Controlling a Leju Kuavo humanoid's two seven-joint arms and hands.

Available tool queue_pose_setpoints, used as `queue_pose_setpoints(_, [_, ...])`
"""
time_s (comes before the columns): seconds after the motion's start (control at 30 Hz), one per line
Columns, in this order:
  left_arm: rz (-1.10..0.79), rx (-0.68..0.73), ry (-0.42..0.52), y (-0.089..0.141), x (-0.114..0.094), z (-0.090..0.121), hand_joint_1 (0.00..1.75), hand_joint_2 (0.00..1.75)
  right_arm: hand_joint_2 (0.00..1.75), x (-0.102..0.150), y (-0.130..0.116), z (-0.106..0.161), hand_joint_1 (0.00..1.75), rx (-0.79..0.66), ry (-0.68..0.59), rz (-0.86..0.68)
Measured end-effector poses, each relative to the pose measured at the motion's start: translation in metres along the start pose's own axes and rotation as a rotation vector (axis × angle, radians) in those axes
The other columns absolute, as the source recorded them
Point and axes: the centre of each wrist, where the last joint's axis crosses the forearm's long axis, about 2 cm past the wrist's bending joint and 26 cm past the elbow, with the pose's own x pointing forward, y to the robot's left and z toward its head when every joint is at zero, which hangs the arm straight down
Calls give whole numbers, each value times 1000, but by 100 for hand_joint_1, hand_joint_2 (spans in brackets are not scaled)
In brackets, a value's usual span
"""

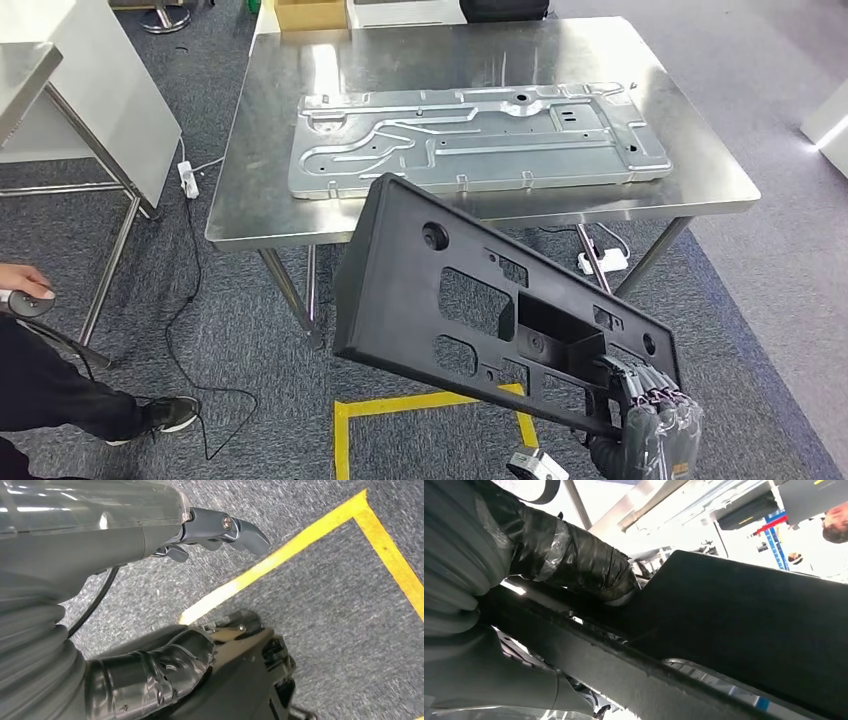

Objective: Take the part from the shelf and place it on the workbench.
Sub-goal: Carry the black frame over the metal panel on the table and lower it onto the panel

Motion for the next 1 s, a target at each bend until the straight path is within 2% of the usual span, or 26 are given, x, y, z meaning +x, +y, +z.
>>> queue_pose_setpoints(1.0, [-5,1,5,1,-1,0,0,175,175,-4,-2,-1,175,-9,9,8])
